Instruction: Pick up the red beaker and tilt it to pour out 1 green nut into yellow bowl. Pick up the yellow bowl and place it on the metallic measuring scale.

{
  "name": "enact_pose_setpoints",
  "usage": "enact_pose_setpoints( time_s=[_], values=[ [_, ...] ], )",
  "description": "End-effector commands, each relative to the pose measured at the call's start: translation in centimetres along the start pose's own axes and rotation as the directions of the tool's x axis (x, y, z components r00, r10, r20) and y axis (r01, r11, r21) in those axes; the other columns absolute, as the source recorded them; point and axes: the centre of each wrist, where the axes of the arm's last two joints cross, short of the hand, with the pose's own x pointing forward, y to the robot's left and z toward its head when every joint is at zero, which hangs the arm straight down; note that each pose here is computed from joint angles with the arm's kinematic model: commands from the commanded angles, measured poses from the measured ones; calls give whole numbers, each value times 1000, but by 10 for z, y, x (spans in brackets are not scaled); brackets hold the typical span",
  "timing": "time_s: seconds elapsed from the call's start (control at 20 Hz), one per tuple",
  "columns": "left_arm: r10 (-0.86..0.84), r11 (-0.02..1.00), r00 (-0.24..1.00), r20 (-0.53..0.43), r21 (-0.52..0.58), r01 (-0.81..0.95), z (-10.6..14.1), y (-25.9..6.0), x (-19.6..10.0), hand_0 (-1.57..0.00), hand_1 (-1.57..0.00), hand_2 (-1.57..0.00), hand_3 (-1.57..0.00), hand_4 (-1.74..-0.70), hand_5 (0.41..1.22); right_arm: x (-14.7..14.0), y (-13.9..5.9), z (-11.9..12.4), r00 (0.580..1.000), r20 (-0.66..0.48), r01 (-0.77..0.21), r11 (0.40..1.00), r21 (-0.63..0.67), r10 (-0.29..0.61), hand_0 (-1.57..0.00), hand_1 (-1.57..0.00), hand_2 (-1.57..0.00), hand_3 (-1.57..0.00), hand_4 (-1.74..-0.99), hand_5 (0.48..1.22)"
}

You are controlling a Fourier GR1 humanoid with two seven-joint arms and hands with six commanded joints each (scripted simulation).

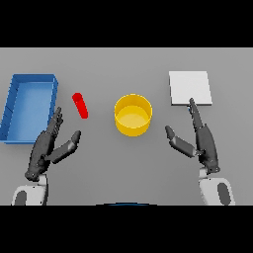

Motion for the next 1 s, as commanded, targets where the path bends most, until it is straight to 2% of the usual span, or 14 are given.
enact_pose_setpoints(
  time_s=[0.0, 0.2, 0.5, 0.95],
  values=[
    [1, 1000, 1000, -3, -4, -1, -7, -1, -2, 1, 1, 1, 1, -1136, 648, -1, 2, 0, 1000, 3, 12, 1000, 12, -12, 1, 1, 1, 1, -1163, 624],
    [-1, 1000, 998, -56, -6, 0, -36, 2, -15, 1, 1, 1, 1, -1169, 648, 1, -2, -2, 999, 7, 51, 999, 21, -51, 1, 1, 1, 1, -1209, 627],
    [-24, 999, 999, -38, -35, 22, -79, 3, -23, 1, 1, 1, 1, -1180, 636, -2, 1, 1, 998, 7, 59, 998, 24, -59, 1, 1, 1, 1, -1229, 626],
    [-82, 995, 996, -37, -52, 80, -118, -11, -23, 1, 1, 1, 1, -1196, 664, -1, -1, 1, 998, -4, 65, 998, 20, -65, 1, 1, 1, 1, -1233, 634]
  ],
)
